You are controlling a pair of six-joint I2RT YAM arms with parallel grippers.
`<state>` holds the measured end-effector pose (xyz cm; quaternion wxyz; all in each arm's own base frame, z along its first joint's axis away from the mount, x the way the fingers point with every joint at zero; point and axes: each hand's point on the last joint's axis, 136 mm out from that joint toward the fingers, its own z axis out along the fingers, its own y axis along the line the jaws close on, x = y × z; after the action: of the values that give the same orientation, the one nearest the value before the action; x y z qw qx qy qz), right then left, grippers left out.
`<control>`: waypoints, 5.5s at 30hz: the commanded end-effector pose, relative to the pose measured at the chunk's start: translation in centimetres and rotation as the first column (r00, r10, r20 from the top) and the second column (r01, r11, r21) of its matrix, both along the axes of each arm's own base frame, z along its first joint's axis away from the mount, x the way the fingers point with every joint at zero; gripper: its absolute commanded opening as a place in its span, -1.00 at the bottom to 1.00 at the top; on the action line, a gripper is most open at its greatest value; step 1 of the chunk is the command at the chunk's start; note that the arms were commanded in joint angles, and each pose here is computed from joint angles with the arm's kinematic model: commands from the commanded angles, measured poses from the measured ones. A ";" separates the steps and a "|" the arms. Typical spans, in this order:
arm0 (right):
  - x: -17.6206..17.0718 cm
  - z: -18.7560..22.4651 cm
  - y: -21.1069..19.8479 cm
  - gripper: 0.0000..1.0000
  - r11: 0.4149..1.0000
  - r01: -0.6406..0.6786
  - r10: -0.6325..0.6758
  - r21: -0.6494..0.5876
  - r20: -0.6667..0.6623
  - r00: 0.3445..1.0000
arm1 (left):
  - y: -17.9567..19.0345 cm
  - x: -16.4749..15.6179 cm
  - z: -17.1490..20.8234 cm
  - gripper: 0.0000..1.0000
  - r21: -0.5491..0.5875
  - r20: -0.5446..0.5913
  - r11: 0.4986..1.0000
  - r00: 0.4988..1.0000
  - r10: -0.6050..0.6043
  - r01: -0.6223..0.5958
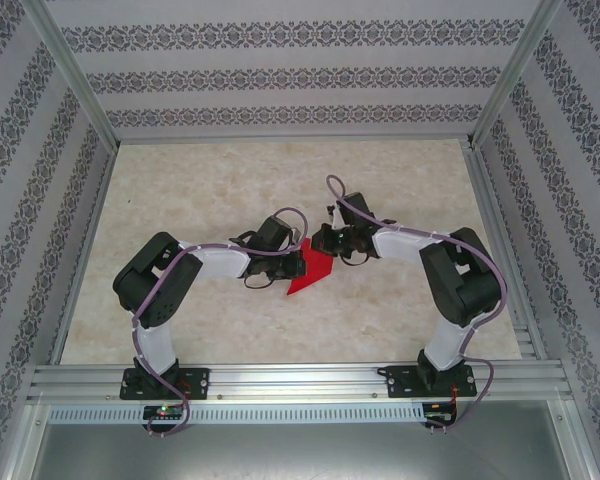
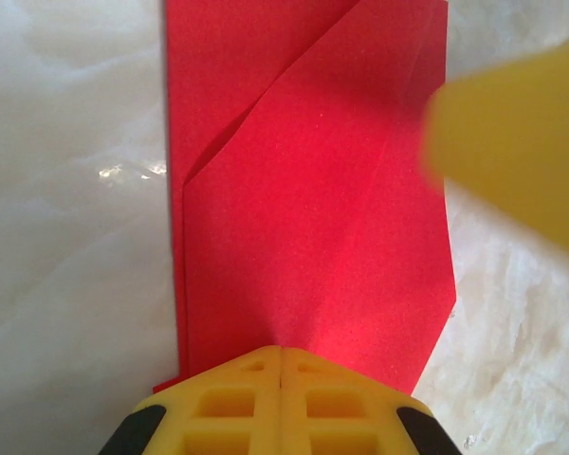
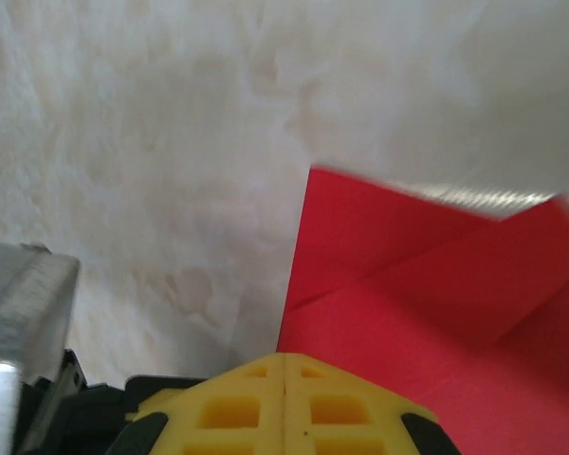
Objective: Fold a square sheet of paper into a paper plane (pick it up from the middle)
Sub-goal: Fourth fold the wing at the center of the table.
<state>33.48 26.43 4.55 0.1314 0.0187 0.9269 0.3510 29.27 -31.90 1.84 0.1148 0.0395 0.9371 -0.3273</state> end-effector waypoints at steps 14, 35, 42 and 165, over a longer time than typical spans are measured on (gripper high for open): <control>-2.7 -7.8 -1.8 -0.98 0.991 0.009 -0.036 -0.132 -0.206 0.978 | -0.4 -1.8 2.3 -0.83 -0.046 -0.039 0.998 0.999 -0.032 0.031; -2.9 -8.6 -2.0 -0.99 0.989 0.001 -0.034 -0.151 -0.217 0.976 | 0.3 -5.1 1.1 -0.55 -0.066 -0.166 0.997 0.986 0.025 -0.037; -3.0 -9.1 -2.2 -0.99 0.987 0.004 -0.040 -0.158 -0.227 0.973 | 1.3 -5.5 -0.2 -0.57 -0.015 -0.181 0.998 0.982 0.049 -0.053; -2.4 -8.6 -2.4 -1.00 0.986 -0.003 -0.039 -0.169 -0.248 0.968 | 1.8 -3.0 -0.1 -1.00 0.120 -0.013 0.991 0.998 0.062 -0.060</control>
<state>33.06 27.72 1.11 0.0528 0.0303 0.9268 0.3705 25.85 -30.22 2.14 0.1147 0.0232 0.9506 -0.2875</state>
